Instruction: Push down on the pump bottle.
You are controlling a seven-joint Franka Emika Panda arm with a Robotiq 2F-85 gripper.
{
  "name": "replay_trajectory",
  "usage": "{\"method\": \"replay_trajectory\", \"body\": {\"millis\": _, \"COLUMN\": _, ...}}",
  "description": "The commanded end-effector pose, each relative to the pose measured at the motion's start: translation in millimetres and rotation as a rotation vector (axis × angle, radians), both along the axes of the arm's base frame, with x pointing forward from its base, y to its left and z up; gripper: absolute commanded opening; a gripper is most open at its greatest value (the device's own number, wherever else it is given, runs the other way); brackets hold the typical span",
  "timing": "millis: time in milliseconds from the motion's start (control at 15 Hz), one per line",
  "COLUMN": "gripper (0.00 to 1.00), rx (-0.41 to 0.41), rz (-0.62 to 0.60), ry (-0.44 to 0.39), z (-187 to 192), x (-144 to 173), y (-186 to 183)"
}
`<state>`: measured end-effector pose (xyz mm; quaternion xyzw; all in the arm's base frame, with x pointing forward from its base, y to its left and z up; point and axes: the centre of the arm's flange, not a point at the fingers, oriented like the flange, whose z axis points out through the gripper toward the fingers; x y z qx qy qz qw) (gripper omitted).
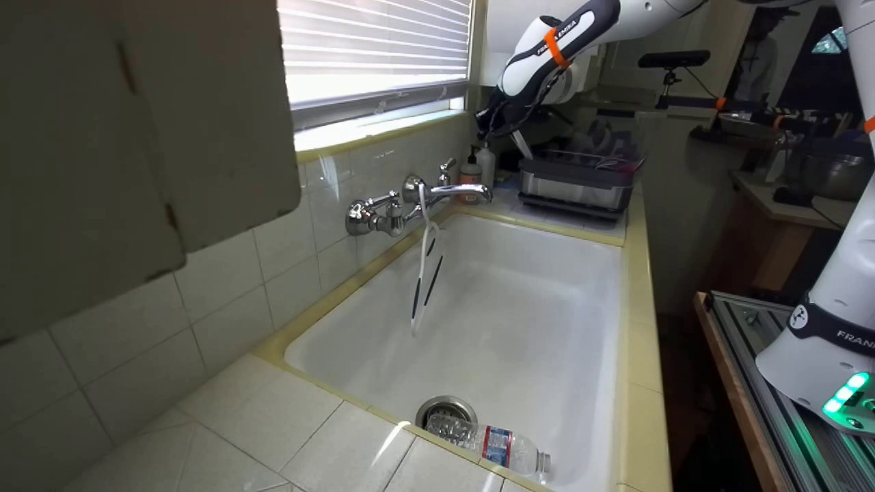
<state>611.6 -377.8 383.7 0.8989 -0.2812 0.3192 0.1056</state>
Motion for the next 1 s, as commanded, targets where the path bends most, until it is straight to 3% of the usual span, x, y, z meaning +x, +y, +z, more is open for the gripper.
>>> {"method": "replay_trajectory", "body": {"millis": 0, "gripper": 0.00, "rx": 0.022, "rz": 0.004, "ry": -0.003, "z": -7.7, "x": 4.9, "y": -12.9}}
{"method": "replay_trajectory", "body": {"millis": 933, "gripper": 0.00, "rx": 0.059, "rz": -0.031, "ry": -0.039, "z": -22.3, "x": 15.2, "y": -22.2}}
